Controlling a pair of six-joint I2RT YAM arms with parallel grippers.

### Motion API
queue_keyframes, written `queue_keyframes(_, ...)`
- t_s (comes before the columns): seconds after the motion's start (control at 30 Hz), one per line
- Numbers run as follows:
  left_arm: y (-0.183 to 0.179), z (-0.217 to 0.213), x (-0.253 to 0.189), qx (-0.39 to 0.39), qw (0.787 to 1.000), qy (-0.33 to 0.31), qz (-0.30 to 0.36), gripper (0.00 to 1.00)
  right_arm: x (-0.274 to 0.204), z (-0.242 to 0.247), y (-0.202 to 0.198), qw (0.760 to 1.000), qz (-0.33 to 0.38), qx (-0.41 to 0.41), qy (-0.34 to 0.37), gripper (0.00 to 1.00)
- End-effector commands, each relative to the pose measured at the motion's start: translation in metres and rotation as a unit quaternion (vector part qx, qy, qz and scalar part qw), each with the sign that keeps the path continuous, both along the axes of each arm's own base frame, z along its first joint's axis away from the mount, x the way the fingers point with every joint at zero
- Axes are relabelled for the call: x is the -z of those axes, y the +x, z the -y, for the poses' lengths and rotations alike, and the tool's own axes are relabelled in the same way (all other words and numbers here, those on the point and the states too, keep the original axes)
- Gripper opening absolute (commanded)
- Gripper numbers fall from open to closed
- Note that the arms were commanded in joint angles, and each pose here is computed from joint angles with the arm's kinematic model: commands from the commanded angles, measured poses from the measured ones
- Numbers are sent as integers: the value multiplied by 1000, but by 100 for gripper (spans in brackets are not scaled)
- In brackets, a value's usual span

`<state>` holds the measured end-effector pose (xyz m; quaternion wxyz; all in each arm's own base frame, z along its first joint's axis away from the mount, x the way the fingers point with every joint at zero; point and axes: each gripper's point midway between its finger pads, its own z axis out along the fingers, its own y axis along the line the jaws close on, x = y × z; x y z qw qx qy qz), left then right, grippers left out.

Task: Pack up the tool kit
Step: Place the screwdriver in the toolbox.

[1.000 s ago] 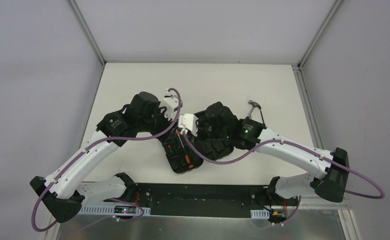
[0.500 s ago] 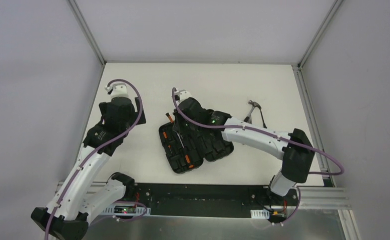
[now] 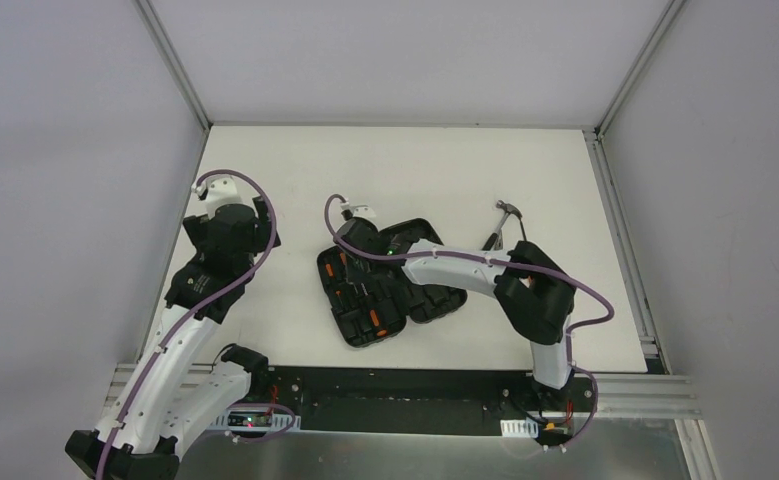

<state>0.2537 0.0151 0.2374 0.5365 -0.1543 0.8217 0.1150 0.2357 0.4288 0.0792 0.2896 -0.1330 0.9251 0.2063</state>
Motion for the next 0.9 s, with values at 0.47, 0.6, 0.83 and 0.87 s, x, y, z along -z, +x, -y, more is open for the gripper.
queue_keyframes(0.47, 5, -3, -2, -12, 1000, -5, 15, 97, 7, -20, 5, 1000, 10, -11, -1, 5)
queue_keyframes(0.6, 5, -2, -2, -10, 1000, -6, 14, 97, 9, -21, 3, 1000, 3, -14, -4, 7)
queue_keyframes(0.83, 5, -2, -1, -8, 1000, -6, 14, 96, 11, -15, -3, 1000, -2, -15, -13, 14)
queue_keyframes(0.87, 5, -2, -1, -7, 1000, -6, 13, 96, 12, -15, -5, 1000, -2, -17, -15, 16)
